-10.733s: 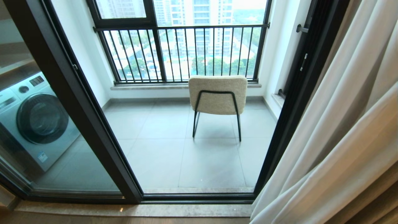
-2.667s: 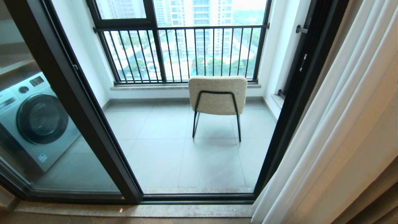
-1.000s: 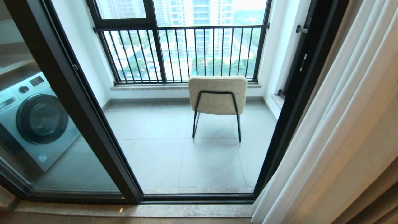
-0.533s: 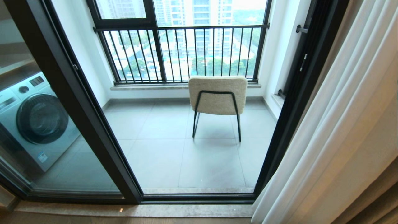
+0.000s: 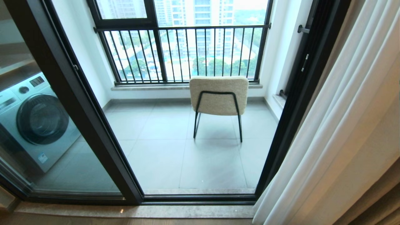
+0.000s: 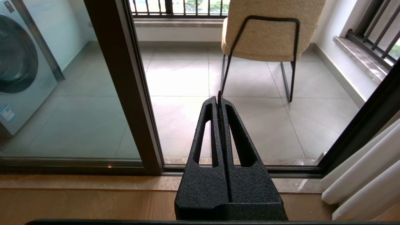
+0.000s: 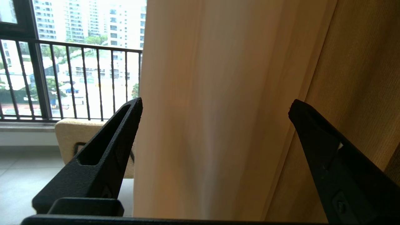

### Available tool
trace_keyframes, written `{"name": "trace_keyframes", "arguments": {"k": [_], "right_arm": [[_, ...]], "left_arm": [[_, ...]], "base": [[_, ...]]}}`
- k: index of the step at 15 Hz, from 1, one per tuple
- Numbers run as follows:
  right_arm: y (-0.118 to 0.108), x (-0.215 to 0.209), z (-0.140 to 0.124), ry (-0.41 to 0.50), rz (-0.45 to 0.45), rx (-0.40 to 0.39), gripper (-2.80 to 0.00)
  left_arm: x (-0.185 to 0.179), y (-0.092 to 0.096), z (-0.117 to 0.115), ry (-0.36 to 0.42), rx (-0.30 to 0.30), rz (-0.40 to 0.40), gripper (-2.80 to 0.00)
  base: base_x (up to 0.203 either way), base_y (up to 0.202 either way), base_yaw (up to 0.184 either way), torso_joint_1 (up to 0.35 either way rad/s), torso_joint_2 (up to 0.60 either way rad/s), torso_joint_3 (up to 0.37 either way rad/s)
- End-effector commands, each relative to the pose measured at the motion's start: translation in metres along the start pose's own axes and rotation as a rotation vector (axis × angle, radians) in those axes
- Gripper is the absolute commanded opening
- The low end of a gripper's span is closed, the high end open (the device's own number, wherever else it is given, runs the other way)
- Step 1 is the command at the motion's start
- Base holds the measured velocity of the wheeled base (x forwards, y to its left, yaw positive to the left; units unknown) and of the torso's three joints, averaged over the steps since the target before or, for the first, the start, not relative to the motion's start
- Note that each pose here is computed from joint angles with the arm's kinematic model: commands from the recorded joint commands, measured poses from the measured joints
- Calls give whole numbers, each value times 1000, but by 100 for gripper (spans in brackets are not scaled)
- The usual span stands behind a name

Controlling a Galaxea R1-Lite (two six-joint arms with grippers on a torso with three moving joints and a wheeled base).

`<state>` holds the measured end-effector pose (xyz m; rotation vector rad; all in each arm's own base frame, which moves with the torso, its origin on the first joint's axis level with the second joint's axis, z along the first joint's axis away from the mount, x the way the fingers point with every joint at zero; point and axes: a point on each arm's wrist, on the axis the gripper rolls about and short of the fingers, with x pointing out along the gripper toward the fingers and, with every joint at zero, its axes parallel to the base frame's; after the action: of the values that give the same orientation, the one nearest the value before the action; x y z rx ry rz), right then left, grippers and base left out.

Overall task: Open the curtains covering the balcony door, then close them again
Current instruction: Close the inner curtains on both sides

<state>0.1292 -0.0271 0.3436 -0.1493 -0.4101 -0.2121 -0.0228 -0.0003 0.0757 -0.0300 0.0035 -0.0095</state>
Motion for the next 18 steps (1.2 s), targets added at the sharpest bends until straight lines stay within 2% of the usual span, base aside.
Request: {"name": "trace_keyframes", "arguments": {"k": [1, 6, 11, 18], "right_arm": [[-2, 19, -10, 30, -12, -8, 0], [-2, 41, -20, 60, -8, -12, 0], [-3, 60, -23, 19, -13, -10, 0], [-4, 73, -31, 23, -18, -16, 0]], "left_arm": [[0, 0, 0, 0, -1, 0, -280], [0, 0, 0, 0, -1, 0, -280], [0, 0, 0, 0, -1, 0, -280], [0, 0, 0, 0, -1, 0, -280]], "base": [[0, 0, 0, 0, 0, 0], [0, 0, 0, 0, 0, 0], [0, 0, 0, 0, 0, 0], [0, 0, 0, 0, 0, 0]]}}
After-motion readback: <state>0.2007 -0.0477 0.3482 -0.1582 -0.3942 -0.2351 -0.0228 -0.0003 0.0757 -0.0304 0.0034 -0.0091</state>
